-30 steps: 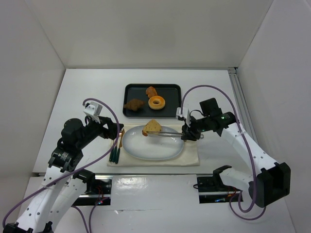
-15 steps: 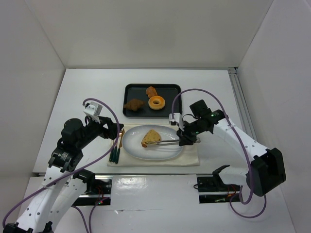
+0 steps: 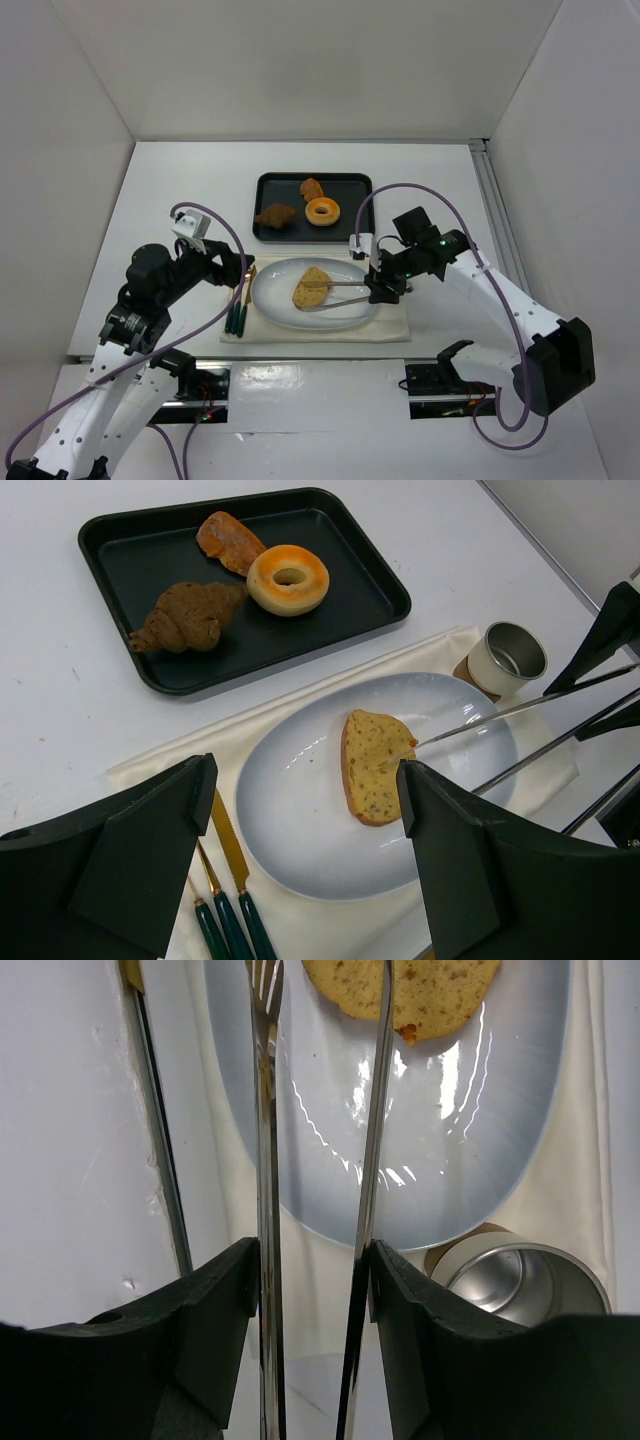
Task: Place the bread
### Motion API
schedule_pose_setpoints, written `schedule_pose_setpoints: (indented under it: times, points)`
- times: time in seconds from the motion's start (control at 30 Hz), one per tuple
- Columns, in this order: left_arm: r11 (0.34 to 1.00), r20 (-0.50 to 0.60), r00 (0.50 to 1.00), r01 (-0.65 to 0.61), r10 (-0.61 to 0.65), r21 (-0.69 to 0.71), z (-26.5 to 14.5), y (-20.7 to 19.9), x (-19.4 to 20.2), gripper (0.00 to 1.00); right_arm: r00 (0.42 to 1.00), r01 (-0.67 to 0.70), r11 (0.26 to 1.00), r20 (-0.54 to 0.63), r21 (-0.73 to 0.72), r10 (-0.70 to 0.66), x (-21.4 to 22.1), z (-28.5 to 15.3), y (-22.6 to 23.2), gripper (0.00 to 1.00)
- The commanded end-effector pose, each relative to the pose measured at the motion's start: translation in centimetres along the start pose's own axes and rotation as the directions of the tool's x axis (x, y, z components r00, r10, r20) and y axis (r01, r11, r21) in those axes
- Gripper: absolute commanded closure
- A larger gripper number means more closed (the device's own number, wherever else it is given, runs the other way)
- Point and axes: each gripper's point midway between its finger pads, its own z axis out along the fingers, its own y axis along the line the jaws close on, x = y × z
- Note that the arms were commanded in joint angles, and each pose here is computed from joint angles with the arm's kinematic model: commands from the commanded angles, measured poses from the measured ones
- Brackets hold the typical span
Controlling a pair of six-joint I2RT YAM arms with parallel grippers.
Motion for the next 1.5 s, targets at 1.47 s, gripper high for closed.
schedule_pose_setpoints:
  times: [1.47]
  points:
    - [0.998, 0.090, 0.995, -0.047, 0.043, 0.044, -1.0, -1.2, -2.0, 0.10, 0.636, -0.683, 0.211, 0.427, 0.699, 0.643, 18.5, -12.2, -23.4, 0.45]
